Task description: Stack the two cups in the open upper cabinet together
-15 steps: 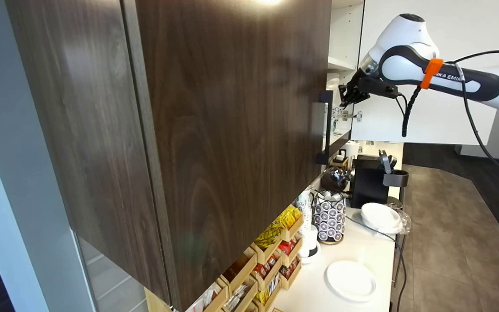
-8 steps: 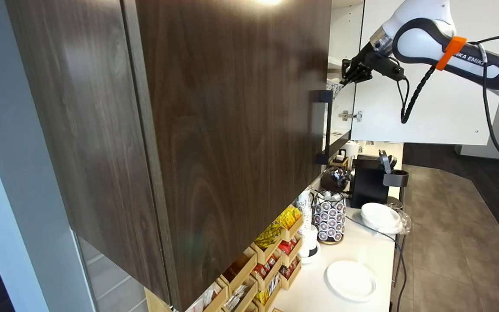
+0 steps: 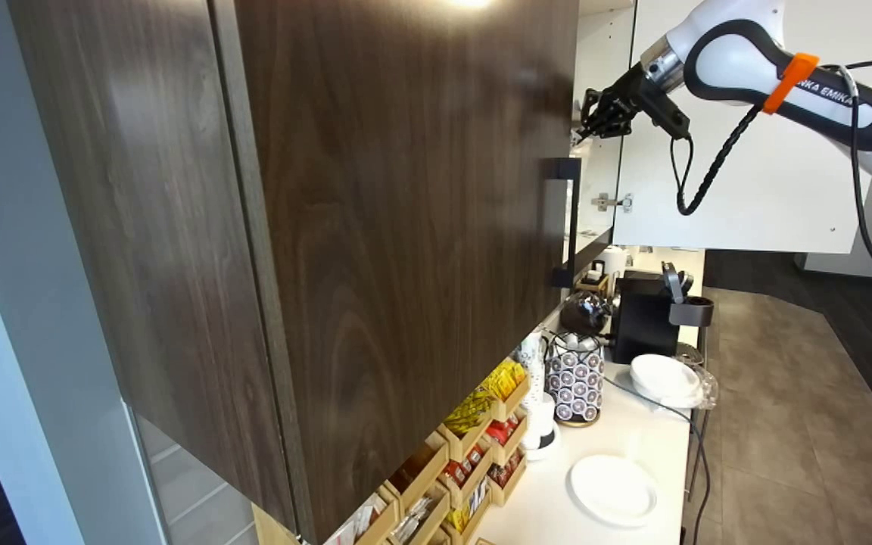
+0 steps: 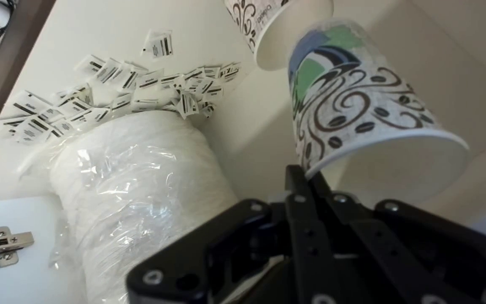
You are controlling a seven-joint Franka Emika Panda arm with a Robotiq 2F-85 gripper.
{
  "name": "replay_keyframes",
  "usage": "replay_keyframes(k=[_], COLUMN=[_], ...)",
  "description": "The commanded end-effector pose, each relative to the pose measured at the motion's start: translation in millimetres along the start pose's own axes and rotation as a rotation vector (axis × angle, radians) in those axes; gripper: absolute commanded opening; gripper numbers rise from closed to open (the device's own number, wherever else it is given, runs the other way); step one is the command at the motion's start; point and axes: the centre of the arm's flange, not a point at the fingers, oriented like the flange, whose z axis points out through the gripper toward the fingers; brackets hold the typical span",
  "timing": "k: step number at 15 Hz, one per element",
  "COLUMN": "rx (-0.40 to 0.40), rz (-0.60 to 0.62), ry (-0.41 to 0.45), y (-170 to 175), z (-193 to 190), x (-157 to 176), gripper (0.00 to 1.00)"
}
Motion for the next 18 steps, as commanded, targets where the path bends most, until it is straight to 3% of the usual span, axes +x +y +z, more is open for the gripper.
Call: replay_keyframes(k=[1, 6, 18], rx=[0.053, -0.024, -0.001], rz=[0.033, -0.016, 0.081], ry=[-0.003, -0.075, -0.044], y=[-7, 3, 22], z=[19, 29, 48], x=[-3, -11, -21], gripper=[0.01, 0.01, 0.01])
